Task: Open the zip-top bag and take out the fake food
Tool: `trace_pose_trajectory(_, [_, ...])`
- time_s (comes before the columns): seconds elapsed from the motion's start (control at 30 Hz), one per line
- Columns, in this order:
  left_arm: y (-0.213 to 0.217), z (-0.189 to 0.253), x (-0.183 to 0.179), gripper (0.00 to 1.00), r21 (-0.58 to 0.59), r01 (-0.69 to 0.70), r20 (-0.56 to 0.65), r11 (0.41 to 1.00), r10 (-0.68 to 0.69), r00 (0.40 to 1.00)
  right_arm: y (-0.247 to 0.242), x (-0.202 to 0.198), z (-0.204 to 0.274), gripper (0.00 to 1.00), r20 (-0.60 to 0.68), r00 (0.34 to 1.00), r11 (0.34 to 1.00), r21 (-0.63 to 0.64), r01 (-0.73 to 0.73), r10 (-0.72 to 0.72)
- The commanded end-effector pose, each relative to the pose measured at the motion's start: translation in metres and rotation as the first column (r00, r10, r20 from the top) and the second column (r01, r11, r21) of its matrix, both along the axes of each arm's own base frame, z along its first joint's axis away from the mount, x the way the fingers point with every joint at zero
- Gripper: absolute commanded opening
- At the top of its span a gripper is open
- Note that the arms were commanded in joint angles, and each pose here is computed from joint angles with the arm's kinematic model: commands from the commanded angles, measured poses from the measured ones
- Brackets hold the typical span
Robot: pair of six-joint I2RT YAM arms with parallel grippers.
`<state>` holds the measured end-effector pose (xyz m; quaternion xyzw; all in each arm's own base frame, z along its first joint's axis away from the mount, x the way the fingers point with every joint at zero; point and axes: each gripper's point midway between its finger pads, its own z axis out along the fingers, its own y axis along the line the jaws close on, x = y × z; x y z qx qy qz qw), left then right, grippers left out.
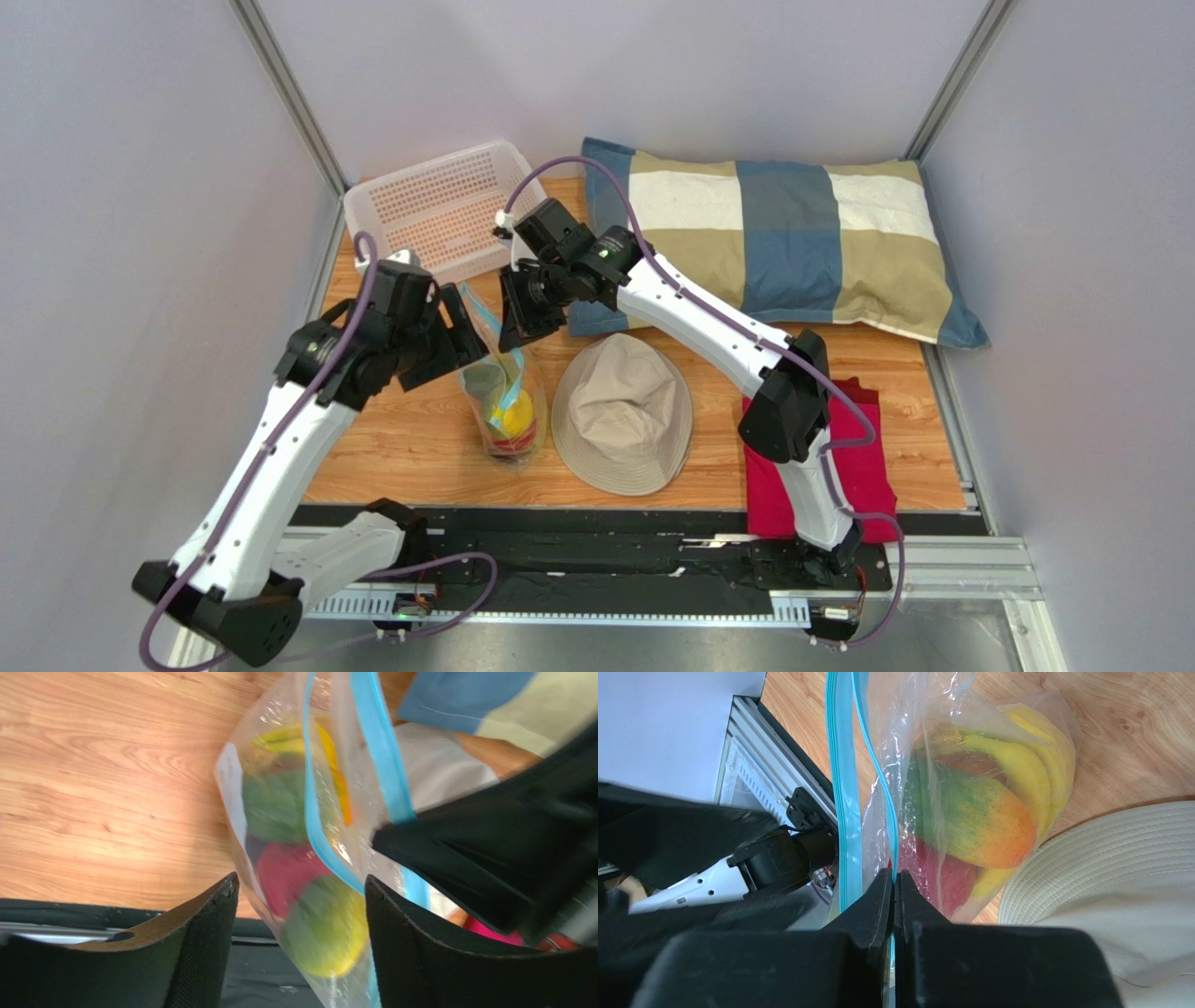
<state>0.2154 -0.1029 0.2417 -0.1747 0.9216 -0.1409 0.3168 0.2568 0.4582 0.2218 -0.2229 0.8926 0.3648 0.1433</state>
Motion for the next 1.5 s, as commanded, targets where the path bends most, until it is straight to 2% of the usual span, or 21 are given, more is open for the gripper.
trace_pose_trajectory(0.0, [0.008, 0.001, 0.024, 0.68, 0.014, -0.032, 0.080, 0.999, 0.031, 0.996, 0.000, -0.003, 0.047, 0.00, 0.059, 0.998, 0.996, 0.089, 0.015, -0.020])
trace_pose_trajectory(0.13, [0.010, -0.015, 0.034, 0.61, 0.024, -0.034, 0.034, 0.999, 0.033, 0.999, 0.001, -0.005, 0.052, 0.00, 0.052, 0.998, 0.994, 0.106, 0.024, -0.029])
trace_pose_trajectory(0.17, [0.006, -0.019, 0.035, 0.61, 0.011, -0.016, 0.017, 1.000, 0.016, 1.000, 0.001, -0.006, 0.052, 0.00, 0.047, 0.999, 0.994, 0.108, 0.022, -0.028])
trace_pose_trajectory(0.3, [-0.018, -0.018, 0.052, 0.61, -0.086, 0.060, 0.071, 0.994, -0.054, 0.996, 0.004, -0.011, 0.051, 0.00, 0.044, 0.999, 0.994, 0.112, 0.014, -0.019])
trace_pose_trajectory(0.4, [-0.026, -0.030, 0.054, 0.61, -0.104, 0.093, 0.026, 0.990, -0.091, 0.996, 0.005, -0.012, 0.051, 0.00, 0.044, 0.999, 0.994, 0.111, 0.016, -0.021])
trace_pose_trajectory(0.47, [-0.030, -0.036, 0.053, 0.44, -0.103, 0.128, 0.004, 0.986, -0.128, 0.992, 0.003, -0.009, 0.050, 0.00, 0.049, 0.998, 0.994, 0.104, 0.030, -0.036])
trace_pose_trajectory(0.5, [-0.029, -0.038, 0.052, 0.15, -0.094, 0.128, -0.009, 0.987, -0.130, 0.991, 0.002, -0.008, 0.049, 0.00, 0.052, 0.998, 0.994, 0.101, 0.034, -0.040])
trace_pose_trajectory(0.53, [-0.026, -0.038, 0.051, 0.05, -0.083, 0.128, -0.011, 0.988, -0.130, 0.992, 0.002, -0.007, 0.048, 0.00, 0.056, 0.998, 0.995, 0.097, 0.038, -0.043])
trace_pose_trajectory(0.57, [-0.024, -0.030, 0.052, 0.01, -0.062, 0.160, 0.012, 0.985, -0.160, 0.987, -0.001, -0.006, 0.045, 0.00, 0.058, 0.997, 0.996, 0.076, 0.048, -0.052])
trace_pose_trajectory(0.63, [-0.012, -0.020, 0.043, 0.00, -0.004, 0.192, -0.003, 0.981, -0.192, 0.981, -0.009, 0.003, 0.047, 0.00, 0.117, 0.991, 0.998, 0.032, 0.058, -0.061])
trace_pose_trajectory(0.67, [-0.007, 0.001, 0.042, 0.00, 0.053, 0.247, 0.043, 0.968, -0.249, 0.968, -0.024, 0.008, 0.037, 0.00, 0.153, 0.984, 0.994, -0.053, 0.097, -0.088])
trace_pose_trajectory(0.7, [-0.001, 0.003, 0.030, 0.00, 0.083, 0.273, 0.011, 0.958, -0.275, 0.961, -0.032, 0.014, 0.036, 0.00, 0.200, 0.977, 0.991, -0.092, 0.100, -0.080])
trace_pose_trajectory(0.8, [0.013, 0.017, 0.011, 0.00, 0.157, 0.337, -0.007, 0.928, -0.340, 0.940, -0.049, 0.026, 0.041, 0.00, 0.291, 0.951, 0.978, -0.142, 0.154, -0.107])
trace_pose_trajectory(0.87, [0.026, 0.017, 0.002, 0.00, 0.204, 0.330, -0.015, 0.922, -0.334, 0.942, -0.056, 0.027, 0.045, 0.00, 0.309, 0.943, 0.974, -0.143, 0.176, -0.125])
trace_pose_trajectory(1.0, [0.043, 0.005, -0.004, 0.00, 0.218, 0.314, -0.023, 0.924, -0.316, 0.948, -0.059, 0.025, 0.044, 0.00, 0.298, 0.939, 0.970, -0.119, 0.212, -0.169])
trace_pose_trajectory(1.17, [0.082, -0.012, -0.014, 0.00, 0.331, 0.176, -0.071, 0.927, -0.162, 0.984, -0.056, 0.031, 0.057, 0.00, 0.318, 0.919, 0.963, -0.053, 0.263, -0.233])
trace_pose_trajectory(1.2, [0.083, -0.014, -0.014, 0.00, 0.326, 0.164, -0.069, 0.931, -0.149, 0.986, -0.053, 0.029, 0.057, 0.00, 0.312, 0.922, 0.966, -0.037, 0.254, -0.231])
trace_pose_trajectory(1.3, [0.055, -0.014, -0.012, 0.02, 0.178, 0.195, -0.067, 0.964, -0.186, 0.980, -0.033, 0.013, 0.059, 0.00, 0.273, 0.946, 0.984, 0.003, 0.179, -0.173])
trace_pose_trajectory(1.33, [0.036, -0.004, -0.012, 0.05, 0.073, 0.221, -0.044, 0.972, -0.218, 0.975, -0.027, 0.008, 0.063, 0.00, 0.278, 0.948, 0.987, 0.014, 0.160, -0.158])
trace_pose_trajectory(1.37, [0.027, 0.004, -0.011, 0.08, 0.026, 0.227, -0.021, 0.974, -0.227, 0.974, -0.024, 0.005, 0.064, 0.00, 0.269, 0.951, 0.988, 0.013, 0.154, -0.152])
trace_pose_trajectory(1.47, [0.003, 0.053, -0.011, 0.20, -0.109, 0.255, 0.140, 0.961, -0.239, 0.961, -0.014, -0.004, 0.064, 0.00, 0.246, 0.960, 0.991, 0.020, 0.130, -0.131])
